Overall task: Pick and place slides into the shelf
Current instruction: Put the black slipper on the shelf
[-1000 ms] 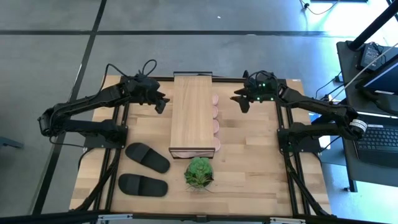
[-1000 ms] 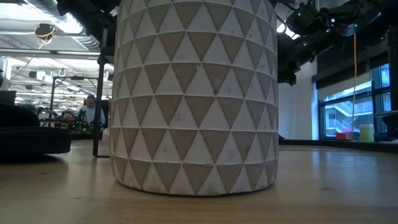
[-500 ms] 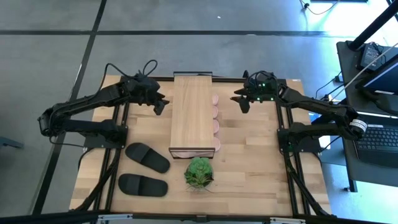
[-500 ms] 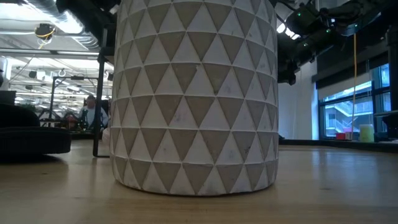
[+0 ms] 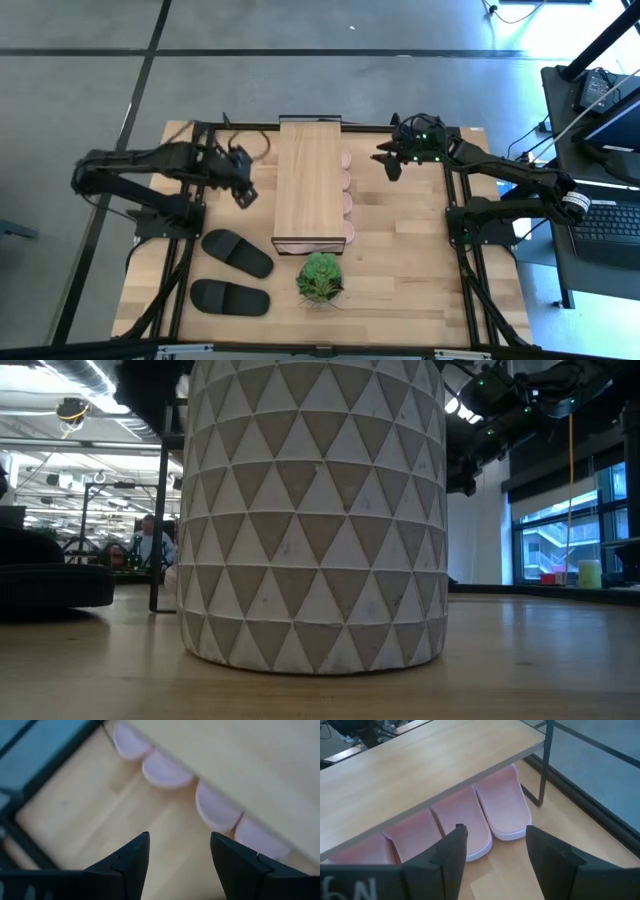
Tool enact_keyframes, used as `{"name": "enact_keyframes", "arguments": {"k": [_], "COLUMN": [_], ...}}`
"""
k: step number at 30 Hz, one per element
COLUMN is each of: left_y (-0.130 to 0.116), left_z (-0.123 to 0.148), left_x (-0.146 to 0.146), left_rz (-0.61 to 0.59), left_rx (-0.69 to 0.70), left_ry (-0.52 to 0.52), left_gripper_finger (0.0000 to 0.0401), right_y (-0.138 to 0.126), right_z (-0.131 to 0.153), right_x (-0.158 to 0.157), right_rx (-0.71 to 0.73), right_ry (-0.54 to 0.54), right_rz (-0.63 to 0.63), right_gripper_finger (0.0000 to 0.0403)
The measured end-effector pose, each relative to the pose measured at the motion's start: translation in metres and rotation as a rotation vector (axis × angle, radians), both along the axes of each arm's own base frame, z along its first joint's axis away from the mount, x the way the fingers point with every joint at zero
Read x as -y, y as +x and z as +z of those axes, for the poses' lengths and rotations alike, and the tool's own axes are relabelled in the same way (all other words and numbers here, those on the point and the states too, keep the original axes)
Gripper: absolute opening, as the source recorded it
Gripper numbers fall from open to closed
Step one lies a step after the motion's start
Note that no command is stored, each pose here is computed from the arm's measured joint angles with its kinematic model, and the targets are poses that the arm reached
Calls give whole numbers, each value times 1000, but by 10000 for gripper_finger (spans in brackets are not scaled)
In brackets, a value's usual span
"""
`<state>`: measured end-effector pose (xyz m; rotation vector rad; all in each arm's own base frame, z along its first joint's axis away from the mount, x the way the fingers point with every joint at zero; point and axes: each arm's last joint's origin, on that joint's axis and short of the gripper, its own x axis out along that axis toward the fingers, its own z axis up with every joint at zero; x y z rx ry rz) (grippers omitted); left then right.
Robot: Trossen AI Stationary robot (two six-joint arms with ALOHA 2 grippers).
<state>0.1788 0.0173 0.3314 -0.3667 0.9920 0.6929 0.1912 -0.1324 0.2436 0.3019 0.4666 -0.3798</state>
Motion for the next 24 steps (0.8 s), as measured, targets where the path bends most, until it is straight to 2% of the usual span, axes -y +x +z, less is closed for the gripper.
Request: {"name": "enact_keyframes", "arguments": {"k": [7, 14, 17, 24], "left_y": [11, 30, 35, 41], "left_z": [-28, -56, -68, -94], "left_x": [38, 75, 93, 125], "left_rz": [116, 241, 247, 317], "left_rx": [-263, -417, -481, -538], "left_ry": [-127, -297, -309, -228], "left_gripper_finger": [200, 199, 199, 199], "right_y": [0, 1, 1, 1], "right_z": [-1, -2, -2, -2], "right_x": [1, 1, 1, 2], "right_rx": [-2, 1, 4, 20], "right_ry": [-3, 23, 24, 63], "right_rz": [-12, -26, -27, -51], "right_gripper_finger": [202, 202, 202, 202]}}
